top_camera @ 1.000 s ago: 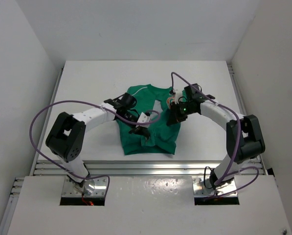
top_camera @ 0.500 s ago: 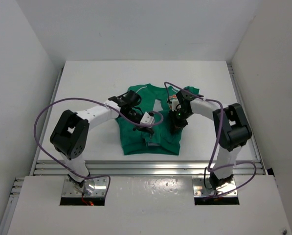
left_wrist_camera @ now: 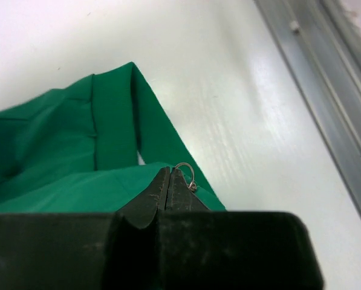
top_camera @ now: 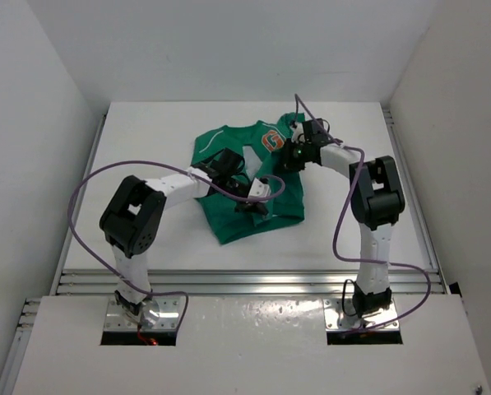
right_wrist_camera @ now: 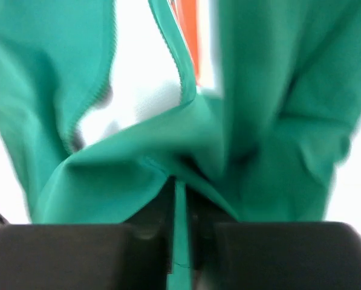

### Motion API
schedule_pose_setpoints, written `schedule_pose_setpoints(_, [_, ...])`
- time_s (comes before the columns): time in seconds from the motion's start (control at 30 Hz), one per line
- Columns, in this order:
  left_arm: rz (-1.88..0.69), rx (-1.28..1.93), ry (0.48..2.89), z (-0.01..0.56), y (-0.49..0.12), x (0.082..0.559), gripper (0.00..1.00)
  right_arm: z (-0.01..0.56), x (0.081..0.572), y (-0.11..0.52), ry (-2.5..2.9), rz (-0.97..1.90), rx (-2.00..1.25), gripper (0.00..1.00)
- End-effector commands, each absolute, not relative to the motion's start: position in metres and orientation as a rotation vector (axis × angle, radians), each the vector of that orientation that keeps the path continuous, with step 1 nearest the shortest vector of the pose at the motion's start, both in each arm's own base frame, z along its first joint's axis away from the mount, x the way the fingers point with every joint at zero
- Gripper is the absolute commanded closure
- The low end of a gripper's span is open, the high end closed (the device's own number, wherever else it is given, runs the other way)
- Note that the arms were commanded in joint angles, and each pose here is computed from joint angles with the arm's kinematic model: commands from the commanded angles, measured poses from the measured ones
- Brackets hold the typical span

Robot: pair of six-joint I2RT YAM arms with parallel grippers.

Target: Zip up the jacket

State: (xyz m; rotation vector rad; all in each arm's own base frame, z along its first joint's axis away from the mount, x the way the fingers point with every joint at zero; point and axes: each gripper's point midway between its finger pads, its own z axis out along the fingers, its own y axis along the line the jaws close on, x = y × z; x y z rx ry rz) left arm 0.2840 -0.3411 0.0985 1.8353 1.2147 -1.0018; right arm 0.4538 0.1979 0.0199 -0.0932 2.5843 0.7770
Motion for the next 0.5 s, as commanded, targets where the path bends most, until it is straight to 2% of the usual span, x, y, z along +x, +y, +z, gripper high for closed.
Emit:
schedule_pose_setpoints(0.0, [-0.988,1.714,1.198,0.113,-0.369,0.313,1.0,0.095,0.506,0.212,2.215,0.978,-0.04,0.85])
schedule_pose_setpoints(0.03, [-1.005,1.66,1.253,0.118,-0.371,0.318,1.0,0.106,0.51,0.202,2.168,0.99,-0.015,0.71])
schedule_pose_setpoints(0.1, [-1.019,1.574,1.305,0.114,-0.378,0.328,1.0,0.134,0.498,0.184,2.062,1.07,0.04,0.6])
schedule_pose_setpoints(0.13, [-1.017,1.544,1.312,0.119,-0.381,0.332,1.0,0.125,0.482,0.181,2.078,1.097,0.067,0.6])
schedule_pose_setpoints(0.17, [-1.021,1.52,1.338,0.114,-0.382,0.335,1.0,0.146,0.467,0.17,2.035,1.095,0.078,0.6])
schedule_pose_setpoints(0.23, [-1.043,1.447,1.38,0.118,-0.387,0.342,1.0,0.132,0.436,0.163,2.098,1.111,0.122,0.58])
schedule_pose_setpoints(0.27, [-1.054,1.424,1.417,0.11,-0.386,0.343,1.0,0.149,0.425,0.158,2.065,1.109,0.106,0.58])
schedule_pose_setpoints(0.3, [-1.058,1.391,1.426,0.113,-0.384,0.348,1.0,0.138,0.399,0.156,2.117,1.113,0.127,0.58])
schedule_pose_setpoints(0.47, [-1.072,1.264,1.486,0.116,-0.371,0.368,1.0,0.148,0.343,0.173,2.127,1.178,0.045,0.6])
